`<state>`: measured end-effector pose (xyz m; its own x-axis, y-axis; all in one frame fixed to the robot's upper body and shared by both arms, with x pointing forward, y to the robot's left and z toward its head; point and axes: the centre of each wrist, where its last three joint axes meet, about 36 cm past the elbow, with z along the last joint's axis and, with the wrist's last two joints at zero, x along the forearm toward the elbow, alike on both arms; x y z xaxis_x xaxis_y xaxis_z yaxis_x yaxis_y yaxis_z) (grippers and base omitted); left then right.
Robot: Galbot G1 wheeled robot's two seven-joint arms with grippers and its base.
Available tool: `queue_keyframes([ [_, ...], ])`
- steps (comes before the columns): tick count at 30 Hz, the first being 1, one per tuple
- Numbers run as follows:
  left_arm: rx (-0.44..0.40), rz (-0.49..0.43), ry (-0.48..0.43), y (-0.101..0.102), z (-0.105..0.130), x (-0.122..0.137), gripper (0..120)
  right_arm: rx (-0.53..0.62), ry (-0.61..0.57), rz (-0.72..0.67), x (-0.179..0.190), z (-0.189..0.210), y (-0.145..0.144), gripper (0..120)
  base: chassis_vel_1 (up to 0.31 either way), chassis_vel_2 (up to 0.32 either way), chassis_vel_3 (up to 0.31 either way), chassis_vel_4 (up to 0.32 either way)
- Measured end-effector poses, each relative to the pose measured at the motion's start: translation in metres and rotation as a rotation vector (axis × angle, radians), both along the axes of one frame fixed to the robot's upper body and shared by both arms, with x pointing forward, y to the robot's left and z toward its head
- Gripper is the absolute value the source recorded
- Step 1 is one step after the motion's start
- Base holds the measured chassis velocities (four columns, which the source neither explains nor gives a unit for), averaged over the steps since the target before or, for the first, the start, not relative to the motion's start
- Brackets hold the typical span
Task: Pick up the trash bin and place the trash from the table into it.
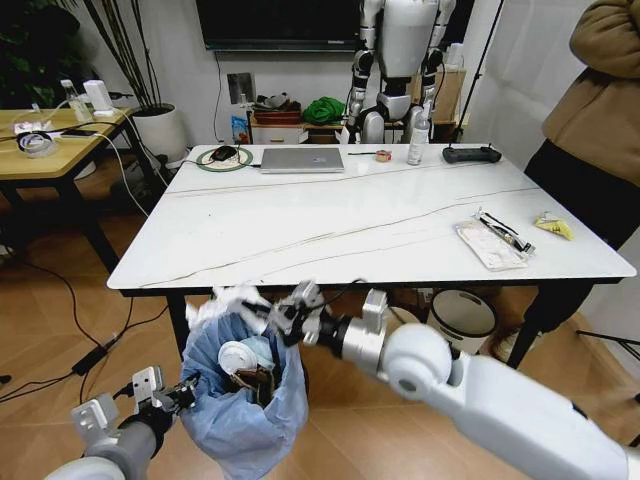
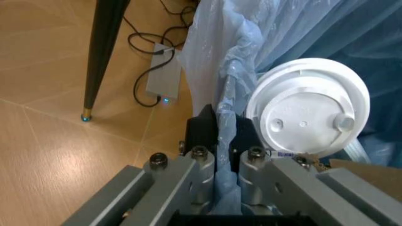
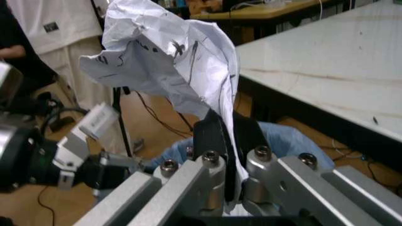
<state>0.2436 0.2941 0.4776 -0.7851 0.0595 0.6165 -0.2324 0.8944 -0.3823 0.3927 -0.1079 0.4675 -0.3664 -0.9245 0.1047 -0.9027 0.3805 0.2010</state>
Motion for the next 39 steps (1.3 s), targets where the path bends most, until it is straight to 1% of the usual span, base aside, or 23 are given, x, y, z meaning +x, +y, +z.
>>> queue_keyframes([
  [1,-0.001,0.002,0.002,0.0,-0.001,0.0,0,-0.017,-0.002,-0.011,0.001,-0.007,0.0,0,0.0,0.0,0.0,0.0],
  [8,-0.009,0.008,0.012,-0.002,-0.001,0.004,0,-0.062,-0.006,-0.04,-0.001,-0.021,-0.004,0,0.0,0.0,0.0,0.0],
  [19,-0.015,0.007,0.02,-0.002,-0.001,0.005,0,-0.07,0.013,-0.04,-0.012,-0.03,0.001,0,0.0,0.0,0.0,0.0],
  [20,-0.015,0.007,0.024,-0.002,-0.001,0.004,0,-0.07,0.013,-0.042,-0.012,-0.031,0.001,1,0.0,0.0,0.0,0.0],
  [21,-0.015,0.006,0.025,-0.002,-0.001,0.004,0,-0.07,0.012,-0.043,-0.013,-0.031,0.002,7,0.0,0.0,0.0,0.0],
  [22,-0.015,0.006,0.025,-0.002,-0.001,0.004,0,-0.07,0.012,-0.043,-0.013,-0.031,0.002,7,0.0,0.0,0.0,0.0],
  [27,-0.02,0.001,0.026,-0.003,-0.002,0.004,0,-0.069,0.002,-0.047,-0.012,-0.027,0.002,28,0.0,0.0,0.0,0.0],
  [28,-0.02,0.001,0.026,-0.003,-0.002,0.004,0,-0.069,0.002,-0.047,-0.012,-0.027,0.002,28,0.0,0.0,0.0,0.0],
  [29,-0.02,0.0,0.026,-0.003,-0.002,0.004,0,-0.07,0.001,-0.049,-0.012,-0.027,0.001,33,0.0,0.0,0.0,0.0],
  [30,-0.02,0.0,0.026,-0.003,-0.002,0.004,0,-0.07,0.0,-0.049,-0.012,-0.026,0.0,34,0.0,0.0,0.0,0.0],
  [32,-0.019,0.0,0.023,-0.003,-0.002,0.005,0,-0.071,-0.004,-0.05,-0.013,-0.026,-0.001,46,0.0,0.0,0.0,0.0],
  [35,-0.02,0.0,0.021,-0.003,-0.002,0.005,0,-0.072,-0.008,-0.052,-0.013,-0.024,-0.002,56,0.0,0.0,0.0,0.0],
  [36,-0.02,0.0,0.021,-0.003,-0.002,0.005,0,-0.072,-0.008,-0.052,-0.013,-0.024,-0.002,56,0.0,0.0,0.0,0.0],
  [39,-0.022,0.0,0.022,-0.003,-0.002,0.005,0,-0.07,-0.012,-0.054,-0.014,-0.022,-0.003,73,0.0,0.0,0.0,0.0],
])
